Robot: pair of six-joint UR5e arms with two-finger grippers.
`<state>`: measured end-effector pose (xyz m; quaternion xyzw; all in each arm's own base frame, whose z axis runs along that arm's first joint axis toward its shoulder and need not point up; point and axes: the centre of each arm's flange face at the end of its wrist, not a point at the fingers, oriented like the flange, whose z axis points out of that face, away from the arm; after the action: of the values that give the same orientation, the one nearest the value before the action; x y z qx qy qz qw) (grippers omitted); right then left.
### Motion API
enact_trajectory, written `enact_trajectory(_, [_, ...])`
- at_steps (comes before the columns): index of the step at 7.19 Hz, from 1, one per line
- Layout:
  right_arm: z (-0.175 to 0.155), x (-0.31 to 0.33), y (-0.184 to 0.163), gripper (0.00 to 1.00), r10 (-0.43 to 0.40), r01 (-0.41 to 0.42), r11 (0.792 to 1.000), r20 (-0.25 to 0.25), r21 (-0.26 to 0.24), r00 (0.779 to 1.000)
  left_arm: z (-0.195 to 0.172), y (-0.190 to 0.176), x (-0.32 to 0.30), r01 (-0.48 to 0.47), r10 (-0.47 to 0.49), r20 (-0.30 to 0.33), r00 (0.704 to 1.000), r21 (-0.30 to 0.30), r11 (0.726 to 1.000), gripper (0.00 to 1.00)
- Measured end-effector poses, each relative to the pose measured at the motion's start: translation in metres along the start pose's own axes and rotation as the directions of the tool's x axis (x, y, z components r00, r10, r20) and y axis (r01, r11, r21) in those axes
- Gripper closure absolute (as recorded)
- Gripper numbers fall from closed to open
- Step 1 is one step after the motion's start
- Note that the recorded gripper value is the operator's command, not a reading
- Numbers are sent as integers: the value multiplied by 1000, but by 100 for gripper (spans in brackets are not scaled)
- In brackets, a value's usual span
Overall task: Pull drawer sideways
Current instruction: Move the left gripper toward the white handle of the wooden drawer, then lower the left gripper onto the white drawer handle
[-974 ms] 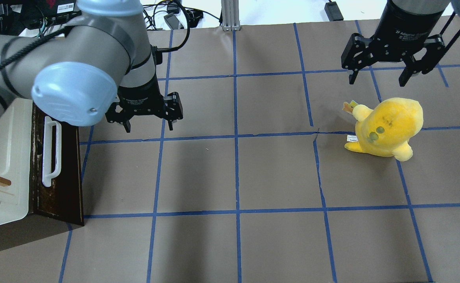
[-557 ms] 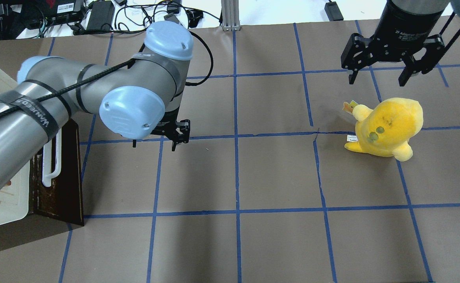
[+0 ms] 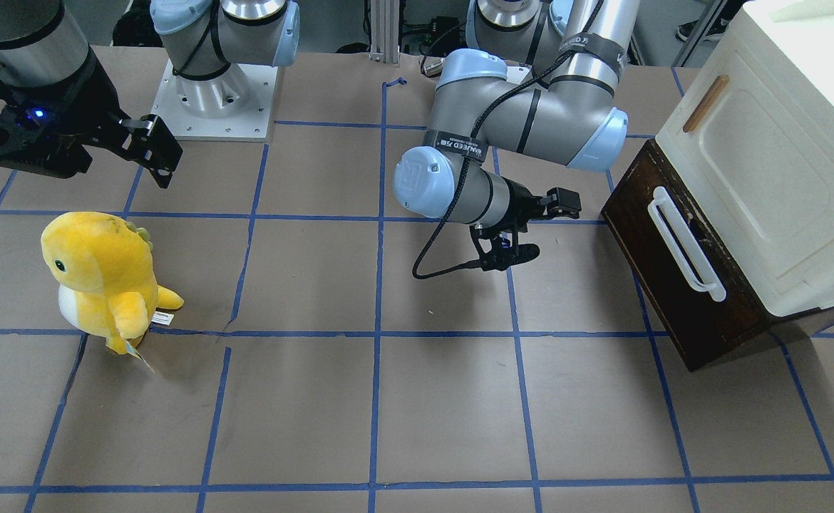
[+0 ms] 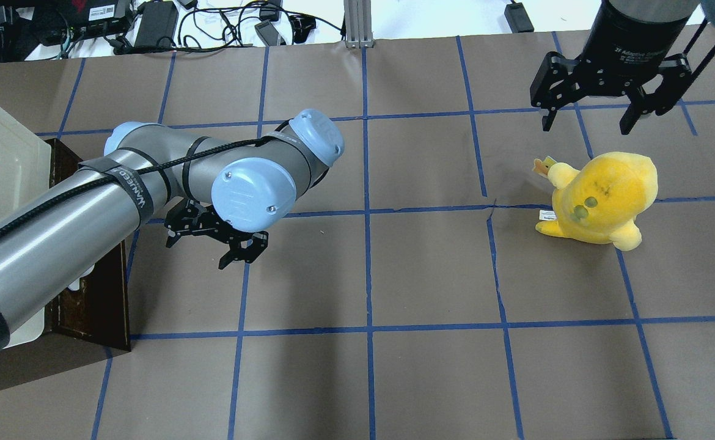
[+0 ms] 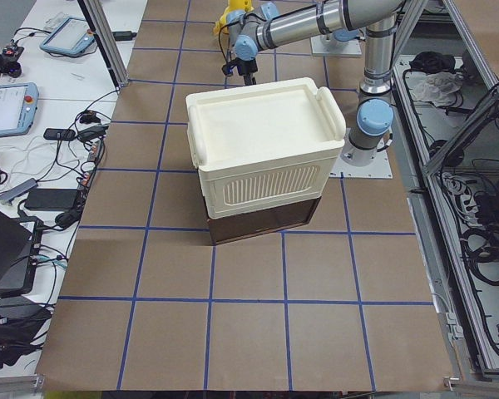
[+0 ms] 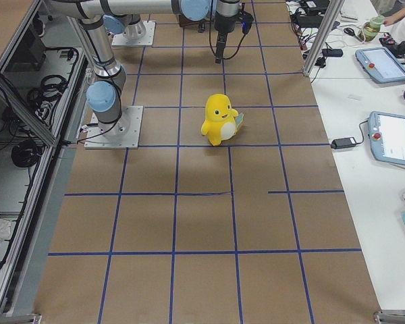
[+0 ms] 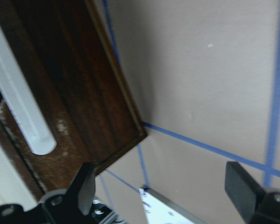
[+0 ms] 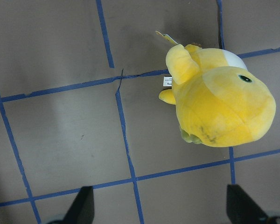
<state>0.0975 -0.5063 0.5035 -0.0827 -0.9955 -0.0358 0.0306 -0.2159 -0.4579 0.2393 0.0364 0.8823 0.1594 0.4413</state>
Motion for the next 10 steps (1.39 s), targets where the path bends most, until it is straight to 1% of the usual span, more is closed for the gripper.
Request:
enact_trajectory(1, [0,0,0,0,0,0,1000,0,0,1000,14,-2,3,-33,33,110,993,0,999,0])
enact_trajectory(2, [0,0,0,0,0,0,1000,0,0,1000,32,-6,2,-56,57,188,980,-6,998,0])
enact_trajectory(3, [0,0,0,0,1,-1,1000,0,0,1000,52,-15,-7,-64,68,237,969,-28,998,0])
enact_trajectory(5, [0,0,0,0,1,-1,1000,0,0,1000,86,-29,-27,-81,101,298,949,-80,994,0])
enact_trajectory(6, [0,0,0,0,0,0,1000,0,0,1000,95,-31,-34,-110,137,337,931,-98,989,3])
enact_trajectory(7, [0,0,0,0,0,0,1000,0,0,1000,103,-33,-41,-124,157,361,919,-112,986,5])
enact_trajectory(8, [0,0,0,0,0,0,1000,0,-1,1000,110,-36,-46,-126,163,370,915,-122,984,6])
enact_trajectory(9, [0,0,0,0,1,-1,1000,0,-1,1000,114,-37,-47,-121,160,373,914,-128,984,17])
enact_trajectory(10, [0,0,0,0,1,-1,1000,0,0,1000,118,-39,-47,-116,158,374,914,-132,984,20])
